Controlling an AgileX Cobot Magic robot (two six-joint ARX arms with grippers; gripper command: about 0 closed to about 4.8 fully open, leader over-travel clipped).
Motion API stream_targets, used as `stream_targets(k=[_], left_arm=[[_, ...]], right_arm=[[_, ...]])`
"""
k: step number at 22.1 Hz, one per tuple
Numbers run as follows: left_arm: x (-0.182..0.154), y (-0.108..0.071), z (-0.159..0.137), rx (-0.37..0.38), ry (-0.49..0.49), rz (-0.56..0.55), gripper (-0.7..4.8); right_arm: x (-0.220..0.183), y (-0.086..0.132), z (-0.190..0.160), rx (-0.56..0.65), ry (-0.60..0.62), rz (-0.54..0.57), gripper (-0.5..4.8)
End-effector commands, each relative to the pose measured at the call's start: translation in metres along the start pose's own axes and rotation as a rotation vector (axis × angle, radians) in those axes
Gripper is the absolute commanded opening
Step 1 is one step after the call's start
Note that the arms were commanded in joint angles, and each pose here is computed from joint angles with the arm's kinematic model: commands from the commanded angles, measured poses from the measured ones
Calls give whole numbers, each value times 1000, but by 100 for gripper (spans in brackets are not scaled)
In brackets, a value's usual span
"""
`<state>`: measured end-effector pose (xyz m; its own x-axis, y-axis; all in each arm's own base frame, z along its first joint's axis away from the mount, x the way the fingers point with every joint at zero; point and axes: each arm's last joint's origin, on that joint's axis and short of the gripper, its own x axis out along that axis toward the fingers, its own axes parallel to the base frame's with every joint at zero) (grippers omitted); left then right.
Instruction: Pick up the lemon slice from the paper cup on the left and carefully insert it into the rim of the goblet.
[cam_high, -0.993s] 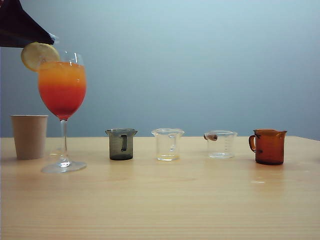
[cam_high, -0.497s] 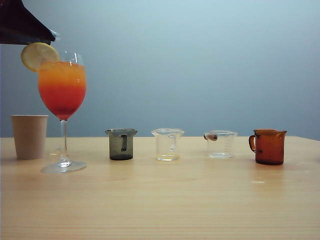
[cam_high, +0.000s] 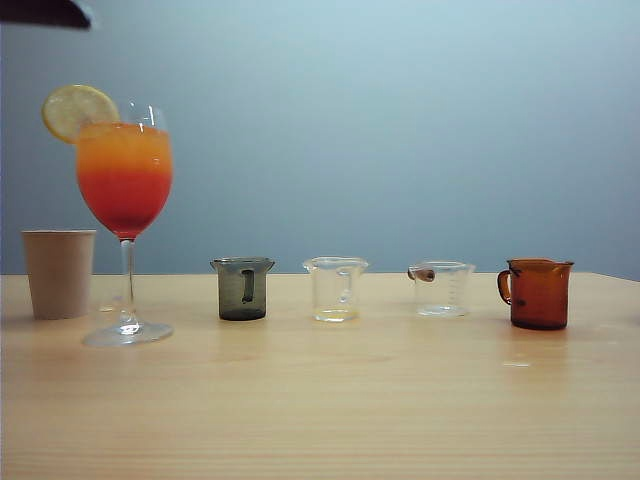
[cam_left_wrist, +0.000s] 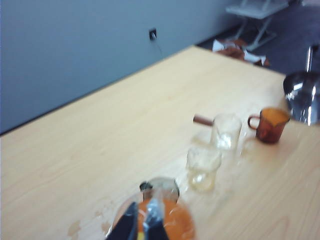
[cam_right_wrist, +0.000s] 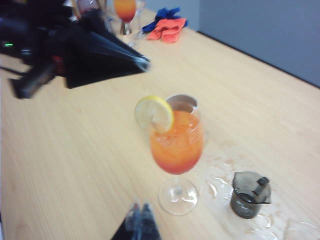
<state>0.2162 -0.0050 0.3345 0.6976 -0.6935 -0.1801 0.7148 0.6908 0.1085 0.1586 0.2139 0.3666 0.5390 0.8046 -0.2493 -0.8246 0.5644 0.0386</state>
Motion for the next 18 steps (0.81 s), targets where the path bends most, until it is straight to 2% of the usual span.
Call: stream_targets(k=[1,6,11,15,18], left_arm=[[-19,-13,17,-37,-45,111,-5],[-56,-44,39,-107,-142,295,-5],[-84,-74,40,-110,-147,423,-5],[-116,-106,40,-90,-219,559,-5],[-128,-122,27,-106,-277,591,-5]], right_arm=[[-16,-6,3,5,8,-49,-6],[-48,-20,3,26,49,-105,-6],[-83,-31,-3,28,-13,-122,-6],[-114,-36,-33,43,-33,-175,-6],[-129,-34,-61,49,-39,-208,-6]])
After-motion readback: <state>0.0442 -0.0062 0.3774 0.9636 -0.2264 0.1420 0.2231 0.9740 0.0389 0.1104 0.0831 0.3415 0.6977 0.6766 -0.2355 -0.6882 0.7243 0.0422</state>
